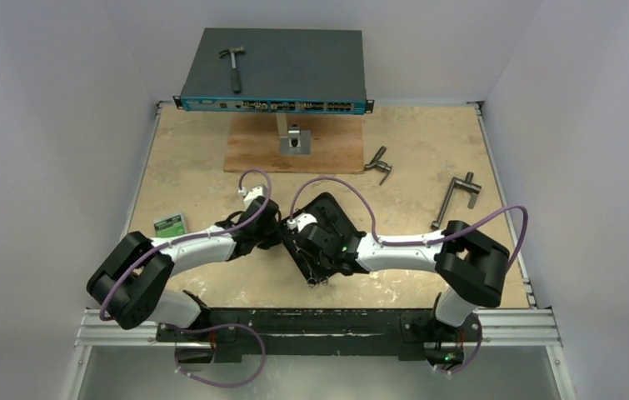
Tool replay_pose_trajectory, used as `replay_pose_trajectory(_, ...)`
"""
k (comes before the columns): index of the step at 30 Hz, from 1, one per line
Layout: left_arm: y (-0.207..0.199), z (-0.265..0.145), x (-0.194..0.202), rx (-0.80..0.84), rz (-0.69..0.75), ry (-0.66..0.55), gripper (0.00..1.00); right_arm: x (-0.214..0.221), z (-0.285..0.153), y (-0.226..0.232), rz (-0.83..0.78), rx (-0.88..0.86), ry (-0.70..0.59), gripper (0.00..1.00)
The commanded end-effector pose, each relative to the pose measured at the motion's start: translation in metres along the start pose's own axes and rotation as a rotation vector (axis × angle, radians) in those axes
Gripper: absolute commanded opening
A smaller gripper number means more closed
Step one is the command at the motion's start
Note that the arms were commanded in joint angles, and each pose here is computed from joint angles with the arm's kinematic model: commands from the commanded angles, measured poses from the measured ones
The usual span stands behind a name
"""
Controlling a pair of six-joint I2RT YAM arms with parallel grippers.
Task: Sort the hair-cutting tools
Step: Adjust the scissors in the hairdressing tool bag.
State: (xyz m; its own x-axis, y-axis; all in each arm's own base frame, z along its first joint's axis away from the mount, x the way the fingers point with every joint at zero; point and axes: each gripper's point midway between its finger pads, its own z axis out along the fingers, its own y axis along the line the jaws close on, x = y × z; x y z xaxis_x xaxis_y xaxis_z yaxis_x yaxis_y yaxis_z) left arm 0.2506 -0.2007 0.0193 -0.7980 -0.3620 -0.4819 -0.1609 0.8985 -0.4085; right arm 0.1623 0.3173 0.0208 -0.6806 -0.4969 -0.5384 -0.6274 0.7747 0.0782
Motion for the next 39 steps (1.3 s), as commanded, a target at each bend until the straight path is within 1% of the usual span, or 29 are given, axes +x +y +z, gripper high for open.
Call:
replay_pose_trajectory(1, -0.014, -0.001, 0.029, 0.073, 0.024, 0.086, 0.00, -0.006, 0.010, -0.001, -0.046, 0.012, -0.007, 0.00)
replay_pose_trajectory(19, -0.016, -0.003, 0.052, 0.078, 0.056, 0.113, 0.00, -0.027, 0.021, -0.027, 0.088, 0.098, -0.115, 0.00)
replay_pose_trajectory(23, -0.011, -0.002, 0.057, 0.066, 0.058, 0.125, 0.00, -0.030, 0.023, -0.029, 0.098, 0.107, -0.131, 0.00)
replay_pose_trajectory(25, -0.018, -0.001, 0.056, 0.092, 0.053, 0.112, 0.00, -0.031, 0.025, -0.030, 0.103, 0.110, -0.134, 0.00)
replay_pose_trajectory(39, -0.025, -0.001, 0.069, 0.116, 0.066, 0.146, 0.00, -0.041, 0.034, -0.038, 0.111, 0.136, -0.172, 0.00)
